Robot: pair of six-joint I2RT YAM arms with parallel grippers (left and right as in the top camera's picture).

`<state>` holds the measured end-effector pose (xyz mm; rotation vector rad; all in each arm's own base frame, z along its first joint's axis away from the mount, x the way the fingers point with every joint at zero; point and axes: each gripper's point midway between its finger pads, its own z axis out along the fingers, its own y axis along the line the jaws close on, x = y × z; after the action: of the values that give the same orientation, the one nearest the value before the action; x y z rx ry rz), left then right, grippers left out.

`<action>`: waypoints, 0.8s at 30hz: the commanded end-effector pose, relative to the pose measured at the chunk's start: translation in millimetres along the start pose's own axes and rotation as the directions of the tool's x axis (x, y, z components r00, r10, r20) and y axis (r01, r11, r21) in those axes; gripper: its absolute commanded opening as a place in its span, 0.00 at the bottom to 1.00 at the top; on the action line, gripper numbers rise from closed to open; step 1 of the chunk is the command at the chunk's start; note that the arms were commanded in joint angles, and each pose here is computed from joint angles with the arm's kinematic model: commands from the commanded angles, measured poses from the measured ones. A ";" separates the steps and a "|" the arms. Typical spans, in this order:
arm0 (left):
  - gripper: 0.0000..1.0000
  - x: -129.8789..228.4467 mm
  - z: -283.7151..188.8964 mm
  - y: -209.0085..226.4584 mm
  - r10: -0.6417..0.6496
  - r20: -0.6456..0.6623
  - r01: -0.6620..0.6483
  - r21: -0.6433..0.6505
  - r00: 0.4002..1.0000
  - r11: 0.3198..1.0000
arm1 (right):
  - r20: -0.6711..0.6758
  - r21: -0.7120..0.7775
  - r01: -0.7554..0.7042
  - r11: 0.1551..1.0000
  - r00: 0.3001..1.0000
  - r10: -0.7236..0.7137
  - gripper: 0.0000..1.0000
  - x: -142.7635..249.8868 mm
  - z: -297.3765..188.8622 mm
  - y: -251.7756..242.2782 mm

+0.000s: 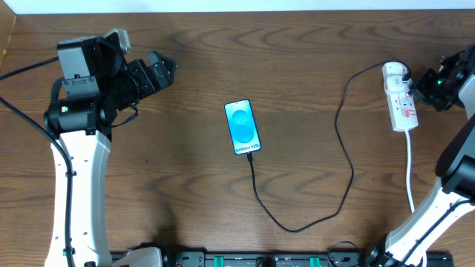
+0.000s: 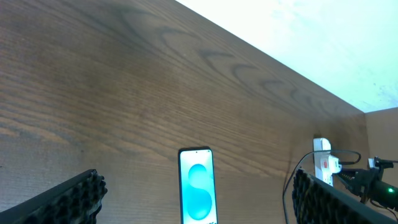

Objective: Plug charger to phone and switch on socket

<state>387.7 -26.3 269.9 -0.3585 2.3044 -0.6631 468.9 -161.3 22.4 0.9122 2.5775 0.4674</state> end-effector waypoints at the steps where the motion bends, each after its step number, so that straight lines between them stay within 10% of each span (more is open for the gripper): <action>1: 0.98 -1.9 -1.1 -0.8 0.013 0.003 -0.013 0.004 1.000 1.000 | -0.113 -0.013 -0.005 1.000 0.994 0.004 0.01 36.5 19.2 12.9; 24: 0.98 -1.8 -1.1 -0.8 0.013 0.003 -0.013 0.005 1.000 1.000 | -0.169 0.028 -0.114 0.993 0.979 0.117 0.01 53.9 20.7 16.8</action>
<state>387.6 -26.3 269.8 -0.3587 2.3048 -0.6631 463.7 -158.1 23.5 1.0432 2.5783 0.4450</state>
